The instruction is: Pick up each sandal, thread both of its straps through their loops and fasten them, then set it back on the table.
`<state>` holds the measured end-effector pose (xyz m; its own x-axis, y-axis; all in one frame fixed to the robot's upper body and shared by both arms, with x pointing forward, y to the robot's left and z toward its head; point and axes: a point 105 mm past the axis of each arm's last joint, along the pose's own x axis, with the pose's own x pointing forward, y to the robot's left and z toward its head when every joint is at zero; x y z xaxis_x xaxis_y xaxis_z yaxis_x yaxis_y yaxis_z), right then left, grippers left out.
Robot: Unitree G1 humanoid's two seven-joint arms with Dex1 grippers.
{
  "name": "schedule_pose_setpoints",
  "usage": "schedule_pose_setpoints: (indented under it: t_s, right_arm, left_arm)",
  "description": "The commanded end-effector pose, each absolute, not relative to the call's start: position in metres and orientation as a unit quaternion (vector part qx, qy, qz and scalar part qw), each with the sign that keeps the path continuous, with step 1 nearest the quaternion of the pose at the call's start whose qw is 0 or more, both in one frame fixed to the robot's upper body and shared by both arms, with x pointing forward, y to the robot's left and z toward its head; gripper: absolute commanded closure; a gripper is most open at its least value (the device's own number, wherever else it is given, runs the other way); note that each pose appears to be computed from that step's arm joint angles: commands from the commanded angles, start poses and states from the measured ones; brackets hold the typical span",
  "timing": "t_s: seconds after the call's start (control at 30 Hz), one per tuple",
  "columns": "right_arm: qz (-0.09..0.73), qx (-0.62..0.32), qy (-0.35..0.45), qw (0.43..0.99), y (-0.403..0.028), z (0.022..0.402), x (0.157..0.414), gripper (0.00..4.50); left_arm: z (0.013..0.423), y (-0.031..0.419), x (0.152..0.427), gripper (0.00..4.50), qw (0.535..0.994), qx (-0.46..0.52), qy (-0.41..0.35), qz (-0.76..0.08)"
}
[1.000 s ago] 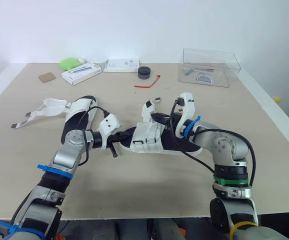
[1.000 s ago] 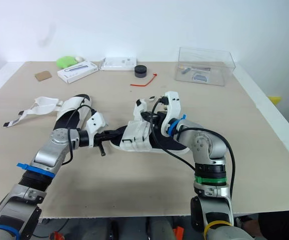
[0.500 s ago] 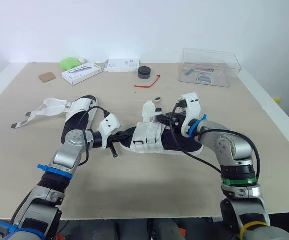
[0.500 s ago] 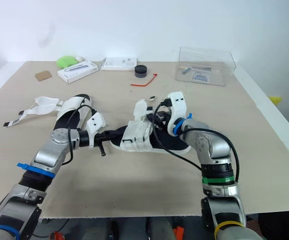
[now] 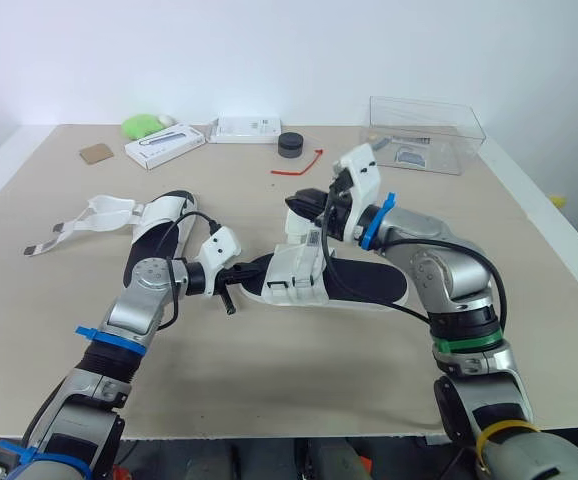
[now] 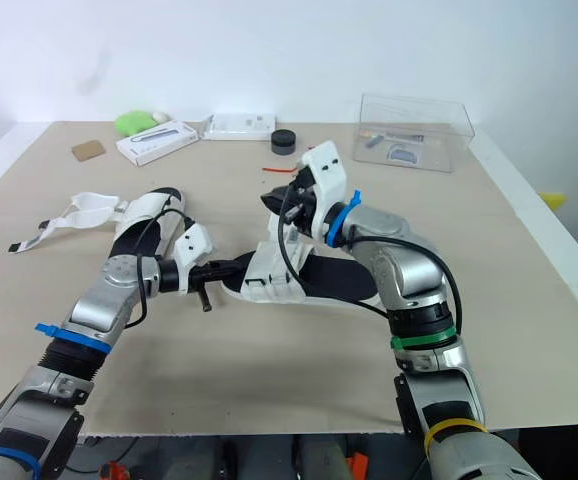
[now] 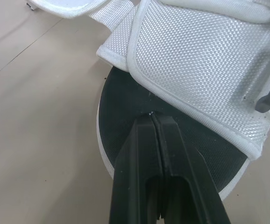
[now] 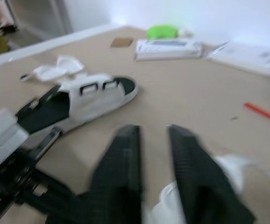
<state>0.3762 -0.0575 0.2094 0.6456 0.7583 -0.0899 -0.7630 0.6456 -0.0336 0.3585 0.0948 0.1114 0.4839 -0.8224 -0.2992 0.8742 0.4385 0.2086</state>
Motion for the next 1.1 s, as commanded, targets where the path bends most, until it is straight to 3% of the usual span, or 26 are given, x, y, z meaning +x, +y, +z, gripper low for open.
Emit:
schedule_pose_setpoints:
  t_s: [0.03, 0.2, 0.53, 0.83, 0.97, 1.1]
  right_arm:
    - [0.402, -0.045, 0.054, 0.913, -0.068, 0.203, 0.387, 4.44]
    - [0.378, -0.078, 0.101, 0.917, -0.081, 0.190, 0.398, 4.44]
    - [0.392, -0.062, 0.190, 0.898, -0.083, 0.169, 0.390, 4.44]
    - [0.411, -0.061, 0.204, 0.887, -0.082, 0.171, 0.385, 4.44]
    - [0.392, -0.062, 0.172, 0.902, -0.089, 0.190, 0.397, 4.44]
    - [0.374, -0.033, 0.144, 0.916, -0.094, 0.215, 0.411, 2.97]
  left_arm:
    - [0.092, 0.102, 0.356, 4.50, 0.845, 0.176, 0.114, -0.491]
    - [0.091, 0.104, 0.356, 4.50, 0.847, 0.175, 0.117, -0.488]
    - [0.091, 0.102, 0.357, 4.50, 0.847, 0.176, 0.116, -0.488]
    - [0.091, 0.102, 0.358, 4.50, 0.847, 0.179, 0.113, -0.488]
    - [0.091, 0.102, 0.358, 4.50, 0.847, 0.179, 0.112, -0.488]
    - [0.091, 0.102, 0.358, 4.50, 0.847, 0.179, 0.111, -0.488]
